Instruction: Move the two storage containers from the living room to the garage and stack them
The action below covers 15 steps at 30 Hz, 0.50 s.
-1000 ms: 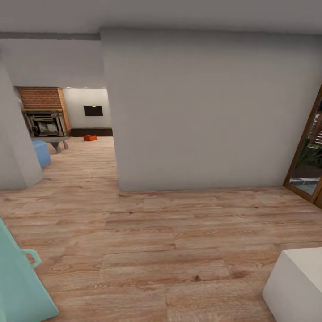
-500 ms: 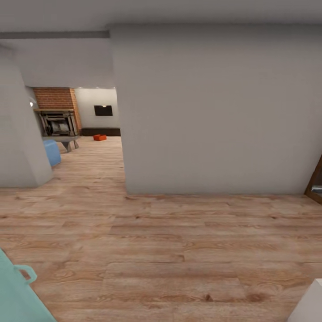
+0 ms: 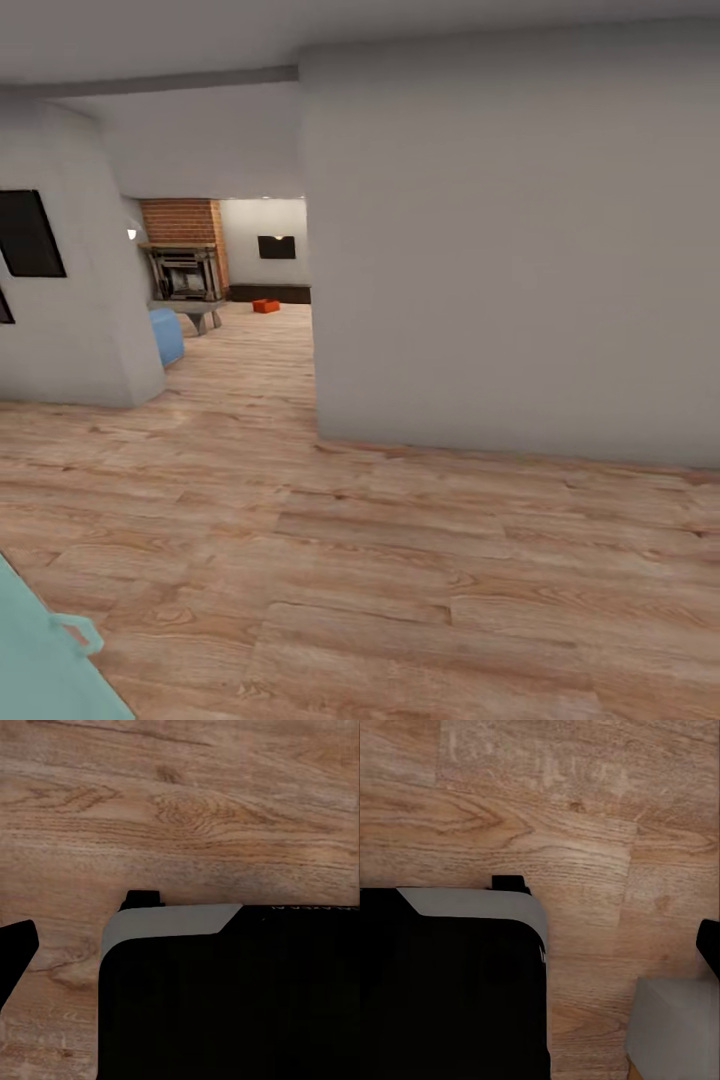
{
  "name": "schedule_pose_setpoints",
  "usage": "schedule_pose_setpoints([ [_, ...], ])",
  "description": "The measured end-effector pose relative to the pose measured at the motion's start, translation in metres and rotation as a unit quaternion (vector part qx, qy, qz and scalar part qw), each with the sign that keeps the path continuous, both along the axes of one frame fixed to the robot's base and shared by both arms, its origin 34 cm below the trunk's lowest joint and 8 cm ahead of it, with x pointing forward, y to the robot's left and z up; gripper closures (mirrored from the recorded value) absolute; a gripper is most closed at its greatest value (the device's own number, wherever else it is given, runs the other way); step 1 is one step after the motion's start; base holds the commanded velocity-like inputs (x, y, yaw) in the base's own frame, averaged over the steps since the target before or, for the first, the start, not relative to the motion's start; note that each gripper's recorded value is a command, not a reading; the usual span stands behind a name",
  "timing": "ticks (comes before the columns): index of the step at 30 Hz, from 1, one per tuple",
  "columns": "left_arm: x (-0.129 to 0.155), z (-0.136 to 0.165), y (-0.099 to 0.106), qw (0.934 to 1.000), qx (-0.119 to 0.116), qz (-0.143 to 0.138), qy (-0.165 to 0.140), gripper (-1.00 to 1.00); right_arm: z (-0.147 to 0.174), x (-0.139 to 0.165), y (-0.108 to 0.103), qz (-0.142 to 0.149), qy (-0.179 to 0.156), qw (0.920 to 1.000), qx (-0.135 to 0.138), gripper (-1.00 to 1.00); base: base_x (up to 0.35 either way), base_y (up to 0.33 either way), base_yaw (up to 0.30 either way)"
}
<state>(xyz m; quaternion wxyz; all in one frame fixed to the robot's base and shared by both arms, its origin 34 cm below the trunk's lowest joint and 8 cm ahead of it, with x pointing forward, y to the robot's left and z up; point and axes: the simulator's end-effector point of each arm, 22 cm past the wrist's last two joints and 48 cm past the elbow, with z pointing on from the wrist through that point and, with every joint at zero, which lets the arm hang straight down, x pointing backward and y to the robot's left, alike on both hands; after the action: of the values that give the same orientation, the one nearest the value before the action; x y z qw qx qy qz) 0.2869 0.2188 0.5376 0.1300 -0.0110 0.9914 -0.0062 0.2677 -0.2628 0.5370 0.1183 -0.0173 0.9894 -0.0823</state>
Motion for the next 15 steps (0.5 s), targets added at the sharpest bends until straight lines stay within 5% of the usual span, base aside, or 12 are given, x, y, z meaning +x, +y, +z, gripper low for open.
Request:
schedule_pose_setpoints([
  [15, 0.0002, 0.0000, 0.0000, 1.0000, 0.000, 0.000, 0.000, -1.00, 0.0000, -0.0002, -0.0003, 0.000, 0.000, 1.0000, 0.000, -1.00, 0.322, 0.000, 0.006],
])
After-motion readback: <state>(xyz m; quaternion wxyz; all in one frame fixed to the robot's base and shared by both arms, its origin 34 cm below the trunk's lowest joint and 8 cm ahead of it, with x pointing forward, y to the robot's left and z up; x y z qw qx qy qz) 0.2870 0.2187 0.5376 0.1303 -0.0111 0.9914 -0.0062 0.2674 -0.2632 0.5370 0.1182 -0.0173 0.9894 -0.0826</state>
